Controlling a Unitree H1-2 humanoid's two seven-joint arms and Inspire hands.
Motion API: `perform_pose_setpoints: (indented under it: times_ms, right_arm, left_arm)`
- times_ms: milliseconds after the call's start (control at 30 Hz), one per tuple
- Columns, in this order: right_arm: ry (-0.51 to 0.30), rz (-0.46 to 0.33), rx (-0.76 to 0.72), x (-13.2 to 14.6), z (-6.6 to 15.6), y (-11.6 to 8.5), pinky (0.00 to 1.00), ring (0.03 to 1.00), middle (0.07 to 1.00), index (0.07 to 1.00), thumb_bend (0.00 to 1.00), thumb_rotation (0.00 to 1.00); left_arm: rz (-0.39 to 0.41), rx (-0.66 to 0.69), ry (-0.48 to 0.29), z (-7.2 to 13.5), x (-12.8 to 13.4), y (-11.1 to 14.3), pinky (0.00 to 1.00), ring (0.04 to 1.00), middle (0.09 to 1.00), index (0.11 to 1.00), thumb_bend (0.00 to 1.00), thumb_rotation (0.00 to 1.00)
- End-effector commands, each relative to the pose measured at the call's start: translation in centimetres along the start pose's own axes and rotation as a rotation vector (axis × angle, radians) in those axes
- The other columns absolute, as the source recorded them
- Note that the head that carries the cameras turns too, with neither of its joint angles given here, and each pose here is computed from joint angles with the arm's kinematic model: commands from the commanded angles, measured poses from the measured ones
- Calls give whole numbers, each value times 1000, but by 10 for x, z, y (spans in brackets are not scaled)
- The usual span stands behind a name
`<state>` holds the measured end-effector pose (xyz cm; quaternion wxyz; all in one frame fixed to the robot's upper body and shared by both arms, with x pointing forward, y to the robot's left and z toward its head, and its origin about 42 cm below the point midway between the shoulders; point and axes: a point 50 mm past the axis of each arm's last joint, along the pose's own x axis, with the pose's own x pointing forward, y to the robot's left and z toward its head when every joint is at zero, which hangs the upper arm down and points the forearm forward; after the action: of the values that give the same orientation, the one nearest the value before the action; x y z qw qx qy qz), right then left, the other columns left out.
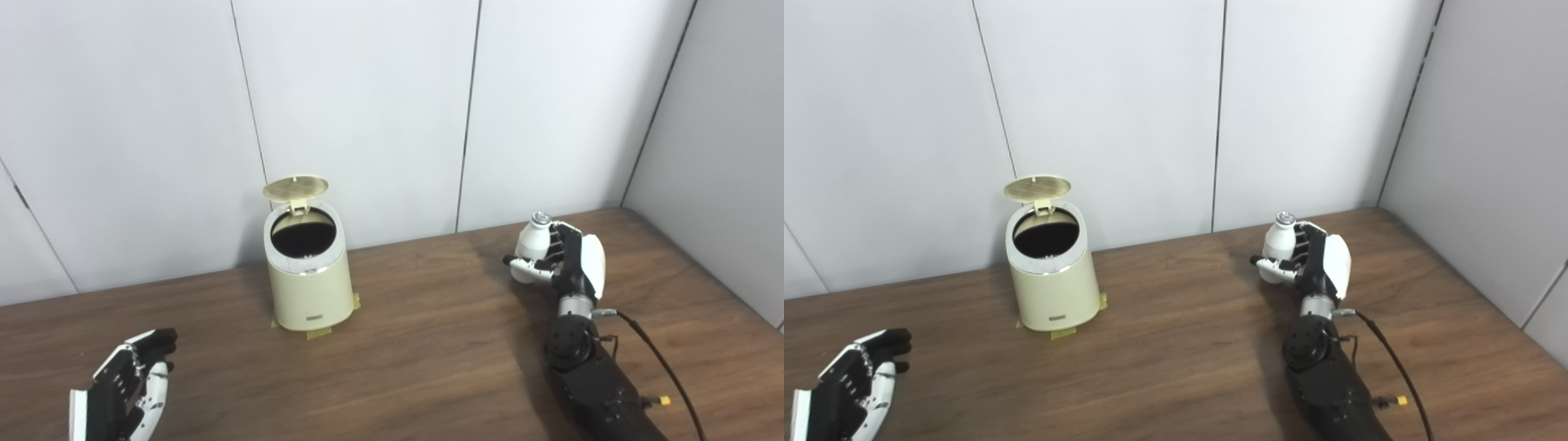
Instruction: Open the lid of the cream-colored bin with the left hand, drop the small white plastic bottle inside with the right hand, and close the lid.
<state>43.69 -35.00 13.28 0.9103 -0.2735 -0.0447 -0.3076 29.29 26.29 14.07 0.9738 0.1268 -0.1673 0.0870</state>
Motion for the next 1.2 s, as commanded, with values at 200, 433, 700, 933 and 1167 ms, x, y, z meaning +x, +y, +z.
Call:
perform_pose_setpoints:
  times_ms: [200, 433, 700, 933, 1167]
  right_arm:
    - [-145, 31, 40, 16, 58, -5, 366, 423, 457, 524, 523, 0]
    - [-198, 149, 33, 7, 89, -7, 364, 413, 460, 524, 523, 0]
    - [-254, 262, 8, -12, 122, -5, 342, 395, 453, 528, 522, 0]
    - [-318, 354, 8, -25, 150, 2, 339, 397, 458, 520, 523, 0]
    - [-390, 425, -1, -37, 179, 10, 335, 387, 454, 524, 523, 0]
  left_arm:
    - [-7, 22, 6, -4, -8, 0, 610, 687, 692, 669, 116, 394]
    - [-5, 12, -2, -3, -7, -3, 612, 684, 690, 667, 113, 405]
    - [-5, 19, -8, -2, -7, -7, 601, 684, 692, 666, 106, 395]
    - [-17, 47, -8, 0, -6, -11, 602, 689, 700, 676, 101, 419]
    - [-22, 58, -18, 0, -5, -17, 591, 688, 700, 674, 96, 450]
